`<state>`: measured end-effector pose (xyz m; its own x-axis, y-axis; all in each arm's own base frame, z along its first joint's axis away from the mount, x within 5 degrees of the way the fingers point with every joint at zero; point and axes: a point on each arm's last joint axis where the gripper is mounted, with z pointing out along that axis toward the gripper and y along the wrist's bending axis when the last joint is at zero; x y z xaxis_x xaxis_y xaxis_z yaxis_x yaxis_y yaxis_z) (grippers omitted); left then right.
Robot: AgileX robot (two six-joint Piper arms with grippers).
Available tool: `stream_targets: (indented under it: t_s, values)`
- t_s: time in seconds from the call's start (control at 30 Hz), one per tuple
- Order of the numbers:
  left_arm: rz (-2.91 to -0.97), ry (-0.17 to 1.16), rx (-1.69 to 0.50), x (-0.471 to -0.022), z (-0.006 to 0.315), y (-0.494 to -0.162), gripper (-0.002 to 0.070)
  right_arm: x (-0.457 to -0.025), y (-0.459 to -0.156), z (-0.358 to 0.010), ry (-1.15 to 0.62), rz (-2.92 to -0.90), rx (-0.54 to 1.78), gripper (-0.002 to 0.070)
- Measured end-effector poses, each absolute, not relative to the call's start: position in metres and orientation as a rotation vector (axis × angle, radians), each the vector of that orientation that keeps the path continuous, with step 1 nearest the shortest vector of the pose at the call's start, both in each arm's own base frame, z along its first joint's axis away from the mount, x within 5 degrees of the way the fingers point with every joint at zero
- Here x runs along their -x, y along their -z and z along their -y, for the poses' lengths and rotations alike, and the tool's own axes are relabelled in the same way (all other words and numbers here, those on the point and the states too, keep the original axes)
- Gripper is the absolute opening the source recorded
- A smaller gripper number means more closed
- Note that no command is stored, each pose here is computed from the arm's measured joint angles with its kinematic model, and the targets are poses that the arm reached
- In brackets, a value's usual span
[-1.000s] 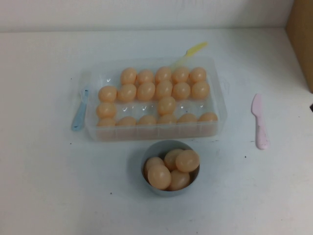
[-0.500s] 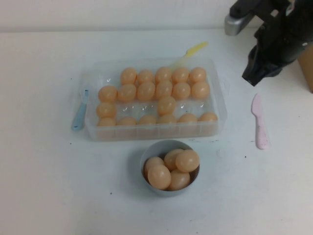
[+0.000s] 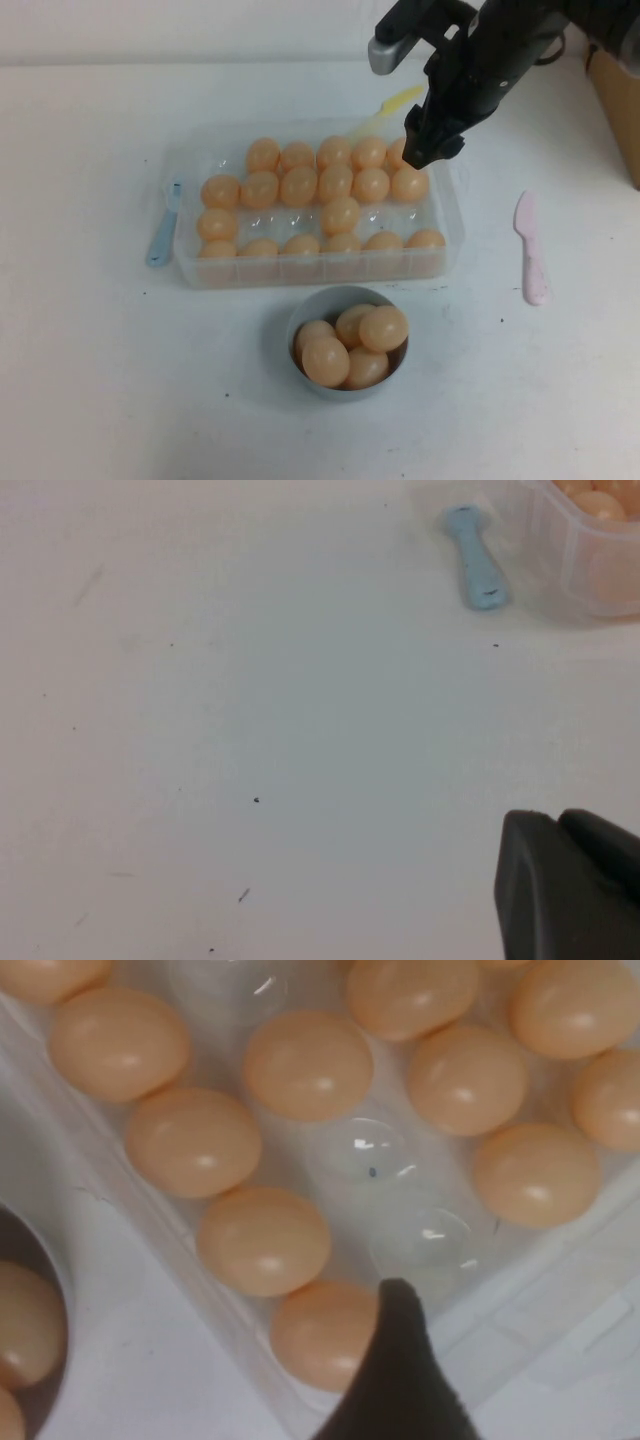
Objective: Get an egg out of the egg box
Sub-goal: Pick up the egg from the plastic box
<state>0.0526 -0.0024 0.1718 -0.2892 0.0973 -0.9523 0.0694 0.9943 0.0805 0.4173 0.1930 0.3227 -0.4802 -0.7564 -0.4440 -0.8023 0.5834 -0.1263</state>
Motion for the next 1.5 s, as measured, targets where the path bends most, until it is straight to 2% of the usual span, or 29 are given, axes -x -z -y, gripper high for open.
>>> stream_targets:
  t_s: [0.17,0.47,0.97,1.27,1.5]
  values:
    - [-1.866,-0.027,-0.121,-0.053,0.002,-0.172,-0.0004,-0.428,-0.298,-0.202,-0.109,-2.314,1.372,0.0457]
    - [-1.866,-0.027,-0.121,-0.053,0.002,-0.172,-0.0004,-0.443,-0.273,-0.208,-0.024,-2.125,1.616,0.0459]
    - [-1.866,-0.027,-0.121,-0.053,0.002,-0.172,-0.0004,-0.464,-0.235,-0.214,0.047,-2.055,1.649,0.0459]
    - [-1.866,-0.027,-0.121,-0.053,0.002,-0.172,-0.0004,-0.471,-0.233,-0.210,0.092,-2.018,1.640,0.0459]
    - [-1.866,-0.027,-0.121,-0.053,0.002,-0.172,-0.0004,-0.475,-0.218,-0.210,0.076,-2.034,1.644,0.0459]
